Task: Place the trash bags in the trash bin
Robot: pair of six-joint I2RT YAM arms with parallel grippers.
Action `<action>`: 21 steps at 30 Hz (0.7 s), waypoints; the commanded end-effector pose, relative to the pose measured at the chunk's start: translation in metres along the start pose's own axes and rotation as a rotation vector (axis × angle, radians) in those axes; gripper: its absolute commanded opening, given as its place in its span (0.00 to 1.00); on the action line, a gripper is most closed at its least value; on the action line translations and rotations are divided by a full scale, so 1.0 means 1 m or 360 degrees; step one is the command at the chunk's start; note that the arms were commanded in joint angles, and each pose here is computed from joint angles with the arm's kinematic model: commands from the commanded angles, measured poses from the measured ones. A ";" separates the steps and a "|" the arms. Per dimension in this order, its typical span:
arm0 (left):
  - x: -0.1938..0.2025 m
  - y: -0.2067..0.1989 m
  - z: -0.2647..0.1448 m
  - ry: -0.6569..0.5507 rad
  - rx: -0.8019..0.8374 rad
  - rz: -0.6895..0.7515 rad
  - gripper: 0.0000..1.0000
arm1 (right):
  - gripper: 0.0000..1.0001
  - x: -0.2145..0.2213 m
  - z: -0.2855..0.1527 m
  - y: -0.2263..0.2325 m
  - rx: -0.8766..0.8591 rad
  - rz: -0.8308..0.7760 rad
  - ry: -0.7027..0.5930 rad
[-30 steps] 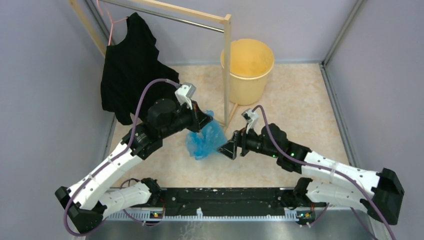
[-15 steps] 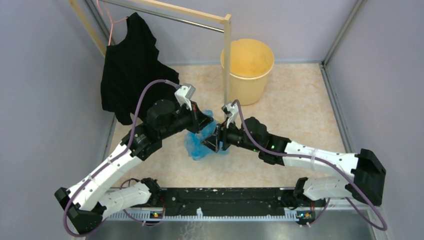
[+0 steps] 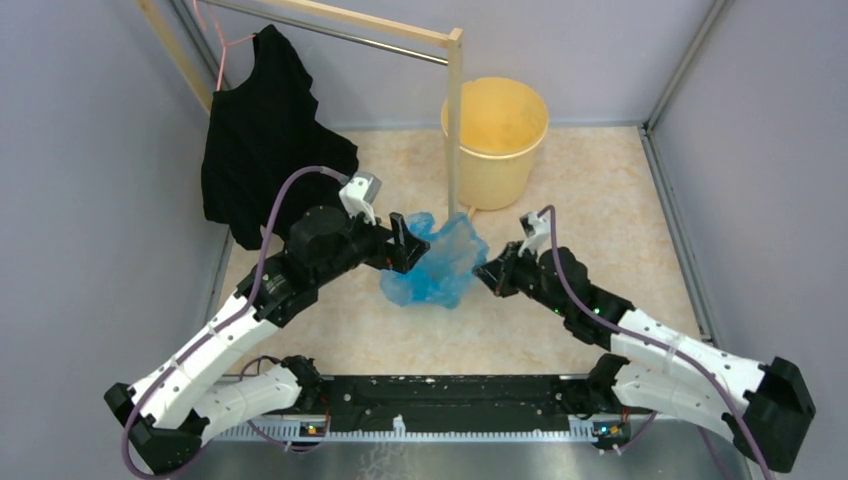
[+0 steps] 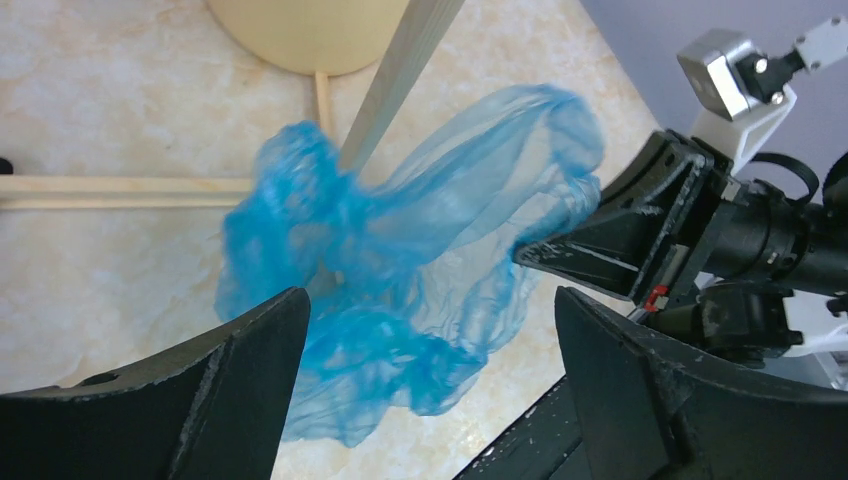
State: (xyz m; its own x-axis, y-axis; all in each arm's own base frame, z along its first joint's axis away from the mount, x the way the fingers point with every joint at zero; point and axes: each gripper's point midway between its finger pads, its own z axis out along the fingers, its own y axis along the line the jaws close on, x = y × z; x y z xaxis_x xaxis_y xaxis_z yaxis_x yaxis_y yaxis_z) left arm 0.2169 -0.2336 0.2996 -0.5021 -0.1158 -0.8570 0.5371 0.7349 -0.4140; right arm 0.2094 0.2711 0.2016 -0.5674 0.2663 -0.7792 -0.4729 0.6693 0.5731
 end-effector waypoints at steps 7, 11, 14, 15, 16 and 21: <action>0.058 0.033 0.014 0.0193 -0.0165 -0.0098 0.98 | 0.00 0.043 -0.049 -0.047 0.0130 0.0123 0.0110; 0.080 0.033 0.023 0.0294 -0.0134 -0.0141 0.98 | 0.00 0.040 -0.050 -0.044 0.0120 0.0101 0.0122; 0.080 0.036 0.029 0.0291 -0.0157 -0.0145 0.98 | 0.00 0.041 -0.047 -0.040 0.0089 0.0096 0.0145; 0.078 0.034 0.030 0.0284 -0.0146 -0.0147 0.95 | 0.00 0.041 -0.046 -0.039 0.0087 0.0097 0.0145; 0.078 0.033 0.032 0.0279 -0.0138 -0.0149 0.92 | 0.00 0.044 -0.046 -0.037 0.0061 0.0100 0.0168; 0.088 0.059 0.039 0.0294 -0.0338 -0.0128 0.69 | 0.00 0.048 -0.047 -0.035 0.0042 0.0106 0.0191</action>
State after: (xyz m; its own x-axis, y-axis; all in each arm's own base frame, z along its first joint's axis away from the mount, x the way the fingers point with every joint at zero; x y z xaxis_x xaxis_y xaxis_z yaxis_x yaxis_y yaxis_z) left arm 0.2157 -0.2312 0.1950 -0.6848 -0.0497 -0.7271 0.3927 0.8153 -0.4255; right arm 0.1656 0.2220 0.1371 -0.6921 0.2080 -0.6912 -0.3832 0.7056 0.5961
